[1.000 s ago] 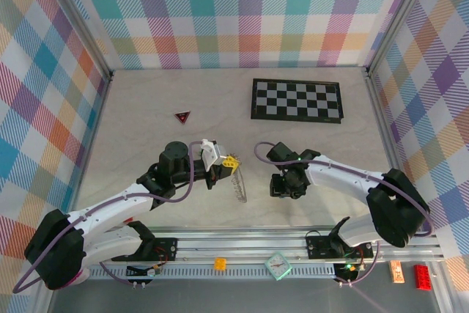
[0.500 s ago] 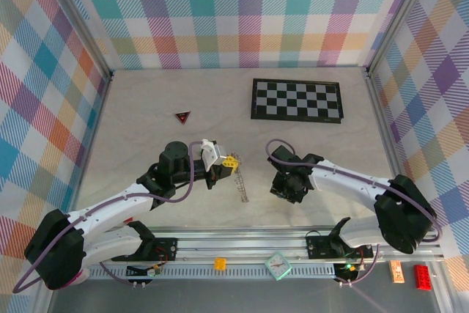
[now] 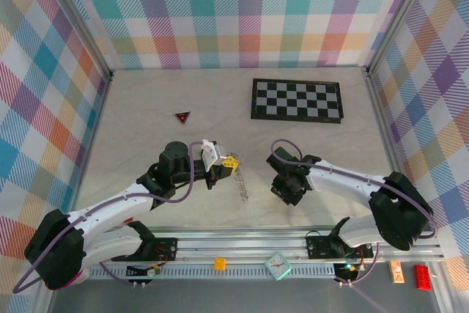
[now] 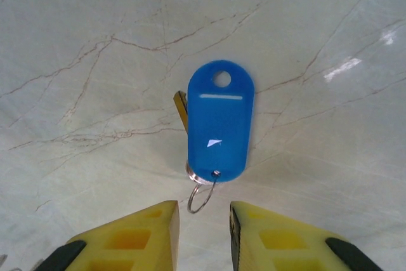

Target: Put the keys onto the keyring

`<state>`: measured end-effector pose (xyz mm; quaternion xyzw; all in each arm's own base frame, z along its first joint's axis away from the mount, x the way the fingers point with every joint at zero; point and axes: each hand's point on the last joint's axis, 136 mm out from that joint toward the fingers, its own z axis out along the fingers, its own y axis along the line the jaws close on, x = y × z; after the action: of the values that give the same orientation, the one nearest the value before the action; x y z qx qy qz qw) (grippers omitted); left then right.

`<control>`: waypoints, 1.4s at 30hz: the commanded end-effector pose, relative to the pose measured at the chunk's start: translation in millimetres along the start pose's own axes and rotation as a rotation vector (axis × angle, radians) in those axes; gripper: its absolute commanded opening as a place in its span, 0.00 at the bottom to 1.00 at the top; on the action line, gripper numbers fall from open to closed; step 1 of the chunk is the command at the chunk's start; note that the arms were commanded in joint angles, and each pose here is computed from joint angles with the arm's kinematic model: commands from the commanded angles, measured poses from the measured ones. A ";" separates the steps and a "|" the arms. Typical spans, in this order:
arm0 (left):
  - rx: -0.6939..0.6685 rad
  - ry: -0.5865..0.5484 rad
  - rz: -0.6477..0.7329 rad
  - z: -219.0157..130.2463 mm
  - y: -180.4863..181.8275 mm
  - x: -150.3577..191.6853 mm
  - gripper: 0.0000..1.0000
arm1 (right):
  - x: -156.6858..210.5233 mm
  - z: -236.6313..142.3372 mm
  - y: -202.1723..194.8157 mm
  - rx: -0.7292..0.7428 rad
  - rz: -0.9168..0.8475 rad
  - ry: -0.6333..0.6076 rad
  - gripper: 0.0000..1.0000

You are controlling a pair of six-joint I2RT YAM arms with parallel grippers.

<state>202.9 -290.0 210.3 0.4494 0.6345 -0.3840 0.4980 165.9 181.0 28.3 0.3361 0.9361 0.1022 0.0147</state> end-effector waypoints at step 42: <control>0.048 -0.032 0.038 0.2 -8.8 -16.4 0.00 | -3.9 6.0 -10.9 0.051 -0.028 -0.030 0.16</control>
<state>198.7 -290.1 204.9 0.4562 0.6374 -0.3876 0.4851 166.2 176.2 22.1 0.3320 0.9389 0.0885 0.0202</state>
